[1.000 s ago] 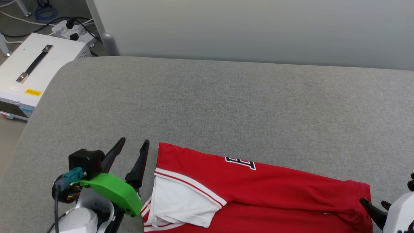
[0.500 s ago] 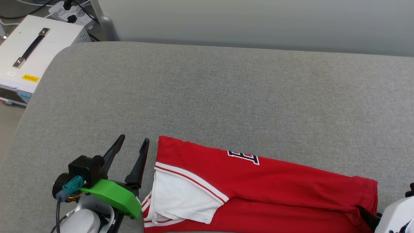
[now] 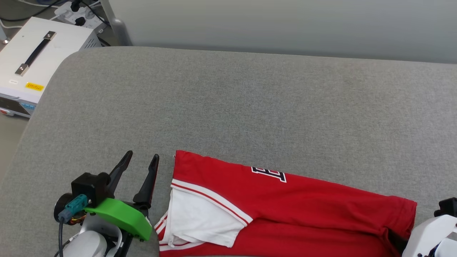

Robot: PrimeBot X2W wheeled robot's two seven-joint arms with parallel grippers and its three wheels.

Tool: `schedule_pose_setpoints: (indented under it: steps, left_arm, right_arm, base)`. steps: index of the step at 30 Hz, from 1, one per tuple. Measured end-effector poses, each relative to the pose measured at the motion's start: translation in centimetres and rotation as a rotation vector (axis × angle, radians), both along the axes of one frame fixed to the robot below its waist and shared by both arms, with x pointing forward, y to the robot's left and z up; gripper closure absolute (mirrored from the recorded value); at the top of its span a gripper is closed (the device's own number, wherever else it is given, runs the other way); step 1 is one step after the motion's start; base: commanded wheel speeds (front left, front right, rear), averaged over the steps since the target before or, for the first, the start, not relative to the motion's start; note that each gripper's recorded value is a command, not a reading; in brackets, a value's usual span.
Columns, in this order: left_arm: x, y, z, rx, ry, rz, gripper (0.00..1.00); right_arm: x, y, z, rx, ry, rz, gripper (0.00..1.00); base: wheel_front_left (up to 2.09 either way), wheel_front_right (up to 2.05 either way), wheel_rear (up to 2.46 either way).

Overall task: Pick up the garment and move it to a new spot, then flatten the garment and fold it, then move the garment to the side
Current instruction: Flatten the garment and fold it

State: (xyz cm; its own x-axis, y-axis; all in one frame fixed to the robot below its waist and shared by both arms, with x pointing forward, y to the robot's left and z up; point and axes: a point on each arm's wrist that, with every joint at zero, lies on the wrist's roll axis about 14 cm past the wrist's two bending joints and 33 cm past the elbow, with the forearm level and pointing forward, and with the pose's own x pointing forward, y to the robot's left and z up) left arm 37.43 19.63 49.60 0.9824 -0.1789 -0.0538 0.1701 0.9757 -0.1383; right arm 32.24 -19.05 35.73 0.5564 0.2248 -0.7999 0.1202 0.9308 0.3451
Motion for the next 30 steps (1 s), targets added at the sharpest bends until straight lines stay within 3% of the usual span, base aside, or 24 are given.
schedule_pose_setpoints:
  steps: [12,24,30]
  left_arm:
    - [0.0,-0.2,0.4,-0.01,-0.009,-0.002,0.0]
    - [-0.1,-0.7,1.0,-0.038,-0.025,-0.006,0.0]
    - [-0.5,-0.9,1.4,-0.052,-0.037,-0.004,0.0]
  right_arm:
    - [0.7,-2.1,0.6,-0.054,-0.071,-0.052,1.0]
    - [2.4,-10.0,4.0,-0.253,-0.162,-0.116,1.0]
    - [2.8,-9.5,5.8,-0.244,-0.207,-0.094,1.0]
  base:
    - [0.0,0.0,0.0]
    - [0.0,0.0,0.0]
    - [0.0,0.0,0.0]
